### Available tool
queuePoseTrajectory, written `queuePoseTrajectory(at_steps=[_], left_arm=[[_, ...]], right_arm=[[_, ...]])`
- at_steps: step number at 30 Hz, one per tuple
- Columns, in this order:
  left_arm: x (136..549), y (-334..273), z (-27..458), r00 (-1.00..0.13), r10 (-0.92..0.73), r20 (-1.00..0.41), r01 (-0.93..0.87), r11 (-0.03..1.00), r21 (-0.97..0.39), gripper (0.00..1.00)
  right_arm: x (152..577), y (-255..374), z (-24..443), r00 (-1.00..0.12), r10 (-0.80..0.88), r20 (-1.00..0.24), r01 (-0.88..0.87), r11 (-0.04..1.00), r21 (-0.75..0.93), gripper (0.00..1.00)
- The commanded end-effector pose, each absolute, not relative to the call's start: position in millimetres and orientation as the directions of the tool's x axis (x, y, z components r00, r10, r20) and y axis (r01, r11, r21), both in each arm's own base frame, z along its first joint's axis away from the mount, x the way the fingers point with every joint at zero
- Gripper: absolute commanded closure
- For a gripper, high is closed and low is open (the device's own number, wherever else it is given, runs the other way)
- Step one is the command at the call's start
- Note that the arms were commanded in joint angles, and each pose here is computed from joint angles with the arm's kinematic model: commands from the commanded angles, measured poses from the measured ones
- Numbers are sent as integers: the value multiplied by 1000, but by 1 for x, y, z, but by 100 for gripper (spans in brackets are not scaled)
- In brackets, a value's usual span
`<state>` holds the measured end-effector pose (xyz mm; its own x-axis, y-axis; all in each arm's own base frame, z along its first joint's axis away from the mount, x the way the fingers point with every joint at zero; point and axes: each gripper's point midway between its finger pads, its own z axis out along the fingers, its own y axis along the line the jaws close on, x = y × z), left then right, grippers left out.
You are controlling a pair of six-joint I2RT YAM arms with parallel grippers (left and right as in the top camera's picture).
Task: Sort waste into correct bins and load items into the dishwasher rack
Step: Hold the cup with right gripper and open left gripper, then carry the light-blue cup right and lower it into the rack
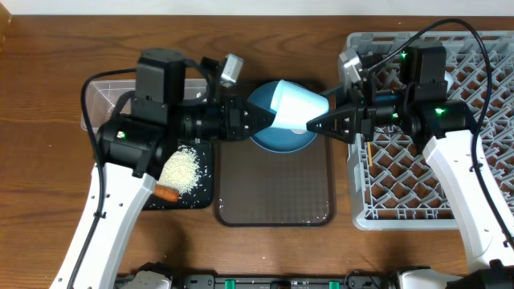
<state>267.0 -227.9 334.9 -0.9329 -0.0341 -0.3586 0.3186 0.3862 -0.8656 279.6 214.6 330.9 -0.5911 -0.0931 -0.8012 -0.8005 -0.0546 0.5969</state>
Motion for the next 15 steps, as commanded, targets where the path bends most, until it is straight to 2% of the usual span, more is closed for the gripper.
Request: queuePoseTrajectory(at_steps=[1,11,15], left_arm=[[262,-234,336,-935,-5,-355,329,363,-872,94],[264,-227,319,-935,-9,-355,314,443,-839,93],[275,-220,310,-926,-50,-374,296,518,-803,93]], right_arm=[[270,217,341,-558,-95,-824,-821,-83,565,52],[277,213,342,-528,-83,-845,-844,-58,533,53],[291,213,330,-536,-95,-839,-844,49,533,56]])
